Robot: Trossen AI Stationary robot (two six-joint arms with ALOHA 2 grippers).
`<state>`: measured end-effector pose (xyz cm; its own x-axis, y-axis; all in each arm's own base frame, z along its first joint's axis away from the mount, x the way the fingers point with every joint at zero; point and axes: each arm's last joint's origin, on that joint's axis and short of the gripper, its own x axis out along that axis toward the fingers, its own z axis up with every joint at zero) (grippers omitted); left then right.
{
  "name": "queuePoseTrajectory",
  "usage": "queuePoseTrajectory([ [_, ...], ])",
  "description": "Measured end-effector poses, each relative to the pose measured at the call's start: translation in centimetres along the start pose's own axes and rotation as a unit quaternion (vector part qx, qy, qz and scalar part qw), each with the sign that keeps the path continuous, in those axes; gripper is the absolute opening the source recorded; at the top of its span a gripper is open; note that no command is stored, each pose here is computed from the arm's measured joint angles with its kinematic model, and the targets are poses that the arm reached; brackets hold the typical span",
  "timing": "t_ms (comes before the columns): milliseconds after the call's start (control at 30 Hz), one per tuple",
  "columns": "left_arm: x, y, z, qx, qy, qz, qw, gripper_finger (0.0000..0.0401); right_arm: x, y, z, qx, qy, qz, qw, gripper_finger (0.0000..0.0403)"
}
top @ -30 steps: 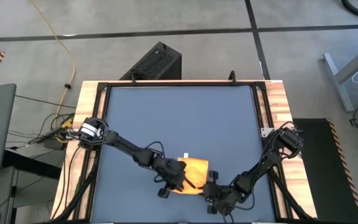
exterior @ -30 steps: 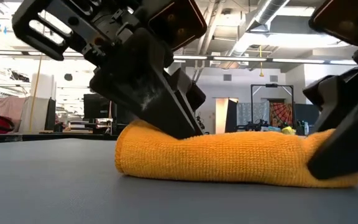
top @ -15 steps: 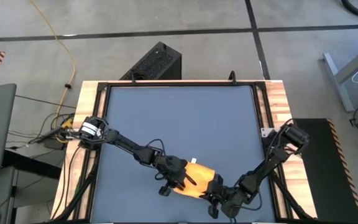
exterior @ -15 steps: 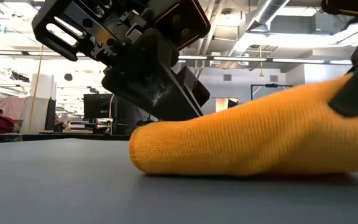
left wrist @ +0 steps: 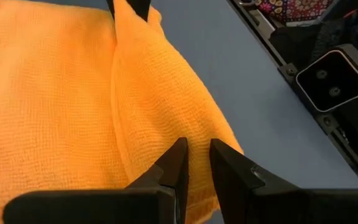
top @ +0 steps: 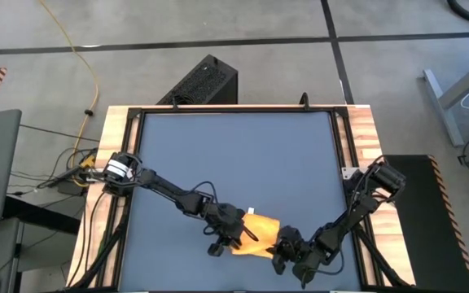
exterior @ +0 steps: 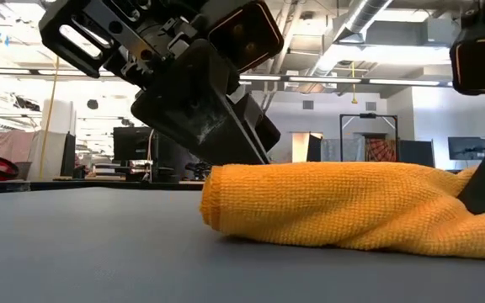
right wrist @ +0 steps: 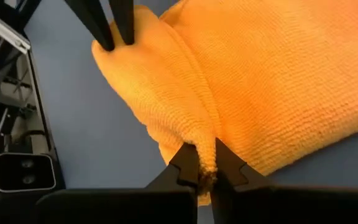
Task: Roll towel into tight, uniform cylinder
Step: Roll the orange towel
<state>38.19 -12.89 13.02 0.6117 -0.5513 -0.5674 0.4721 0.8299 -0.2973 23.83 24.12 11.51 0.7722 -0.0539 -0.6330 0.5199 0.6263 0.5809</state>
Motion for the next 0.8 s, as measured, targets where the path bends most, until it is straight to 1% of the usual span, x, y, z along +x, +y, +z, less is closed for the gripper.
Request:
queuePoseTrajectory([
  [100,-0.3,0.4,0.3,0.002,-0.011,0.011,1.000,0.0054,0.2,-0.3,0.1,0.013,-0.002,-0.004,1.000,0.0030],
  [167,-0.9,0.6,0.9,0.011,-0.023,0.039,0.999,0.0054,0.3,-0.6,0.2,0.022,-0.002,-0.009,1.000,0.0031],
  [267,-2.4,0.1,2.3,0.042,-0.047,0.065,0.996,0.0054,0.4,-1.0,0.3,0.032,0.004,-0.013,0.999,0.0031],
  [367,-3.6,-0.6,3.5,0.066,-0.066,0.071,0.993,0.0054,0.4,-1.4,0.3,0.032,0.004,-0.017,0.999,0.0030],
  [533,-3.5,-1.1,3.5,0.082,-0.067,0.105,0.989,0.0054,0.7,-1.6,0.7,0.035,0.008,-0.025,0.999,0.0032],
  [667,-2.3,-1.3,2.9,0.094,-0.068,0.097,0.988,0.0054,0.9,-1.7,0.9,0.037,0.008,-0.028,0.999,0.0031],
  [800,-2.0,-2.4,3.5,0.124,-0.109,0.081,0.983,0.0053,1.0,-1.7,0.9,0.038,0.009,-0.029,0.999,0.0032],
])
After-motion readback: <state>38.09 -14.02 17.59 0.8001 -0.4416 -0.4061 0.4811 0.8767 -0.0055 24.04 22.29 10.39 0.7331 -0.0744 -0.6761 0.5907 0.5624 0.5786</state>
